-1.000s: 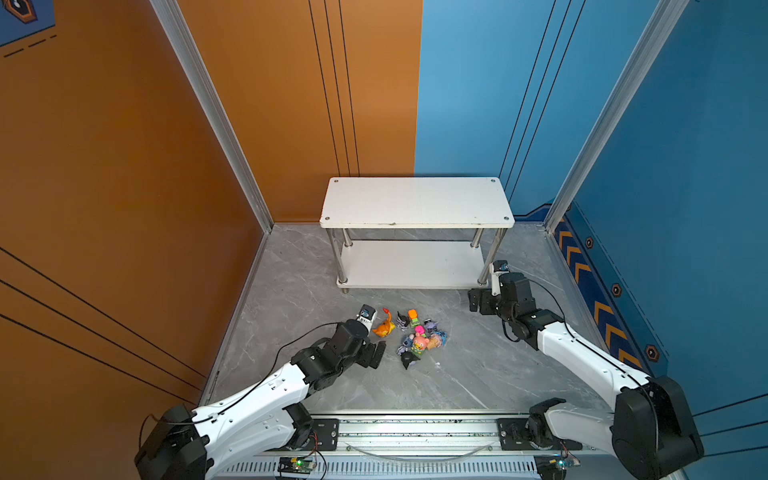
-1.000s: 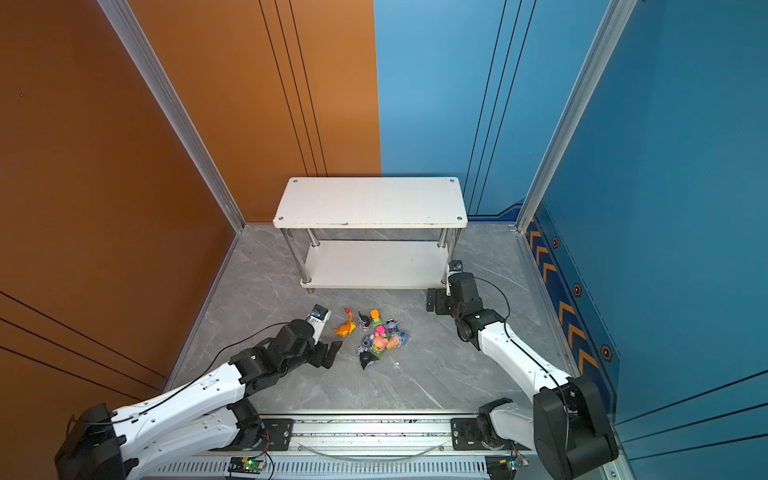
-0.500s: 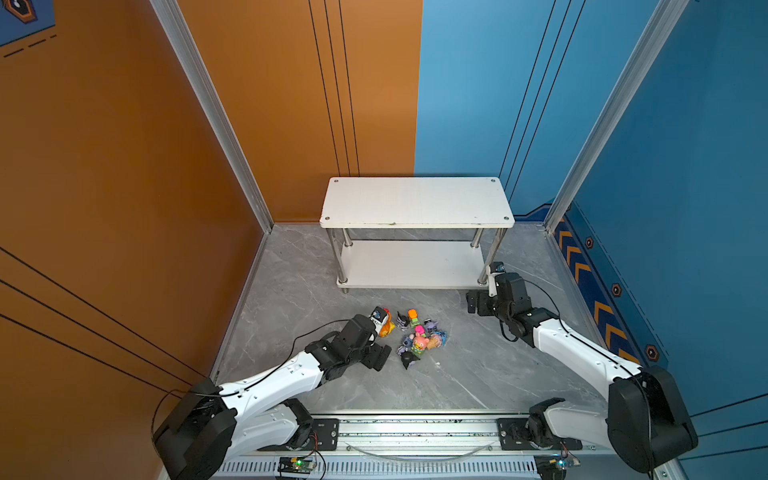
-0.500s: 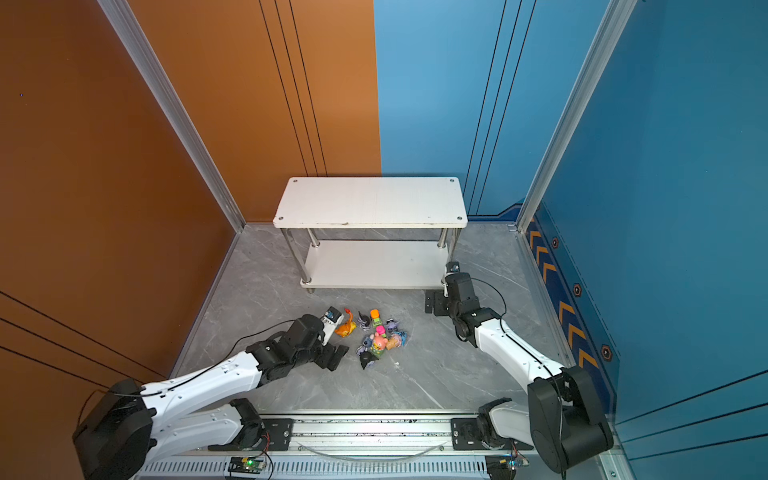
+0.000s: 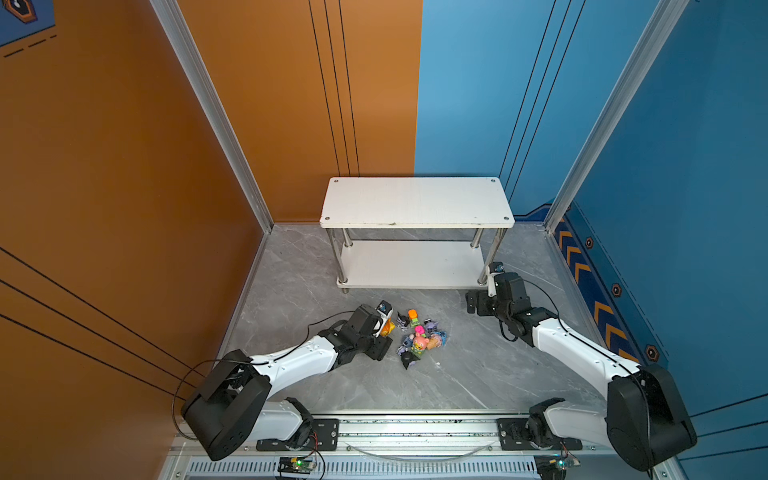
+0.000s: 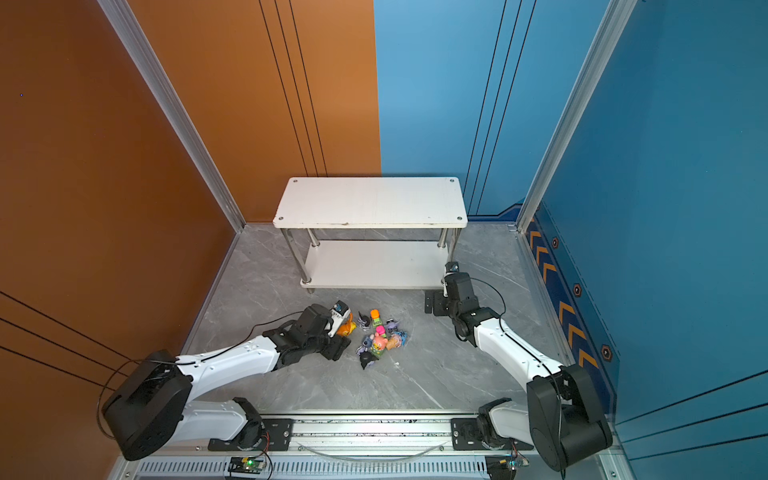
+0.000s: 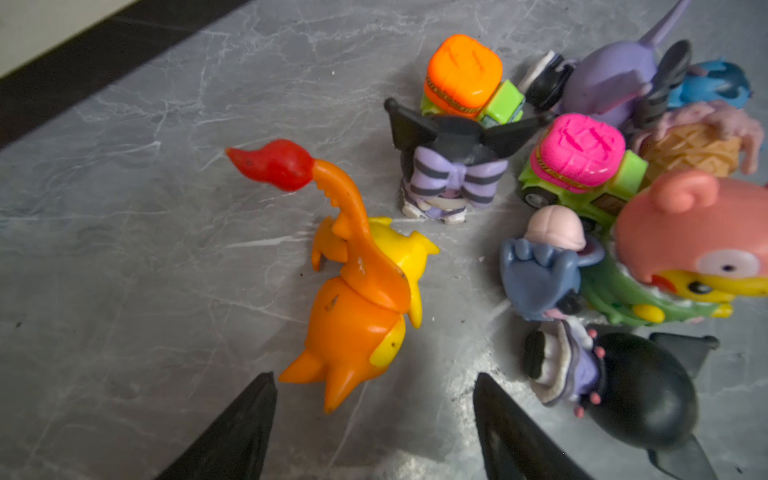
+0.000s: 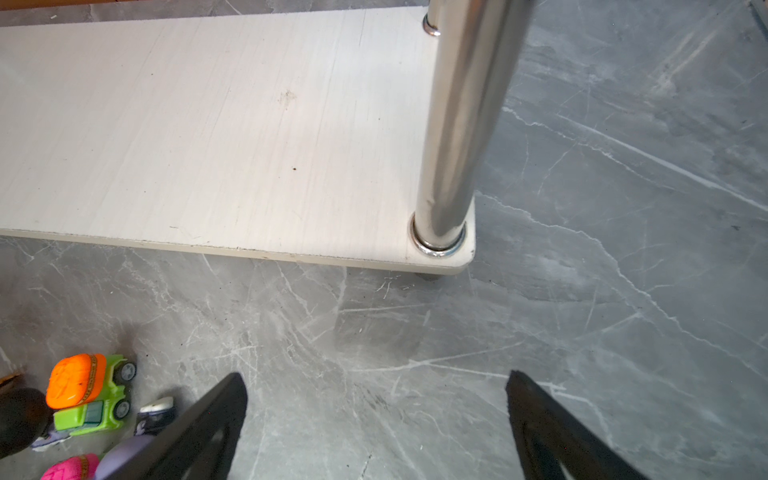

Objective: Place and organize the plastic toys onto the shelf
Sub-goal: 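Reach the left gripper toward the toy pile while the right arm moves toward the shelf, then lower the left gripper onto the black-and-purple witch figure and close it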

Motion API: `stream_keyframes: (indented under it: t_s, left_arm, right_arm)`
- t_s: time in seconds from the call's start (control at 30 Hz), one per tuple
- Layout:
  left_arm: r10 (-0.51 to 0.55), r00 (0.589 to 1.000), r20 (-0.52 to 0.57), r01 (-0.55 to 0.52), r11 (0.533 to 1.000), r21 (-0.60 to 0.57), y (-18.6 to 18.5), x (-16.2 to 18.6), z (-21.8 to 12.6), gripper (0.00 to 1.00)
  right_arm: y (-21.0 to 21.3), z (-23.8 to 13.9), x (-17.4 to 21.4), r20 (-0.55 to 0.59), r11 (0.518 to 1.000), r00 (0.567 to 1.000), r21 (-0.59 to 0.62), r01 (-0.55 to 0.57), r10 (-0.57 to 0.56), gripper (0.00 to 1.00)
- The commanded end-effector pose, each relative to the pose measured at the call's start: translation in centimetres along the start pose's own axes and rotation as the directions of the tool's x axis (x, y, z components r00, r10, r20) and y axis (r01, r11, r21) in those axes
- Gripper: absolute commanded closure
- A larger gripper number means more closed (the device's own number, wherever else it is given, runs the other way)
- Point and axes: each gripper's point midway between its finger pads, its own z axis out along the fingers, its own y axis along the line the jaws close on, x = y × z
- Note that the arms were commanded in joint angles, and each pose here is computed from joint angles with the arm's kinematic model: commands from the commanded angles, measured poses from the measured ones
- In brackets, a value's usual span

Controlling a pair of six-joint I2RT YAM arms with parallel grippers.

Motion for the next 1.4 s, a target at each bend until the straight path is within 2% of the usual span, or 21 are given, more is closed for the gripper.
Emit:
stream_keyframes:
  t_s: [0.0,0.33,0.63,0.93,1.17,1.27,1.37]
  left_arm:
    - [0.007,1.0,0.019,-0.007,1.0,0.022,-0.2,-1.2,0.0,0.24]
    - [-0.049,0.999,-0.01,0.049,0.999,-0.005,1.1,-0.9,0.7,0.31]
    - [-0.036,0.998,-0.041,0.037,0.999,0.024,0.6,-0.7,1.4,0.34]
    - [-0.014,0.997,-0.072,0.017,0.999,0.048,0.1,-0.7,2.3,0.52]
    - [-0.014,0.999,-0.045,0.016,0.999,0.046,0.2,-0.9,1.8,0.57]
    - [-0.016,0.999,-0.032,0.017,0.999,0.042,0.3,-1.1,1.6,0.56]
    - [-0.01,1.0,-0.009,0.011,0.999,0.039,0.3,-1.4,1.1,0.44]
  right_arm:
    - [0.2,-0.2,-1.5,0.042,1.0,0.999,0.003,-0.001,0.001,0.01]
    - [0.4,-0.1,-1.7,0.042,1.0,0.999,-0.007,-0.006,0.007,0.02]
    - [0.4,0.0,-1.5,0.038,1.0,0.999,-0.005,0.001,-0.001,0.01]
    - [1.1,0.0,-2.4,0.042,1.0,0.999,-0.028,0.004,-0.003,0.02]
    - [1.3,0.2,-1.9,0.021,0.999,1.0,-0.033,0.01,-0.009,0.01]
    - [1.8,0.2,-1.8,0.013,0.999,1.0,-0.043,0.017,-0.017,0.01]
    - [2.1,0.0,-2.0,0.012,0.998,0.999,-0.039,0.042,-0.041,0.01]
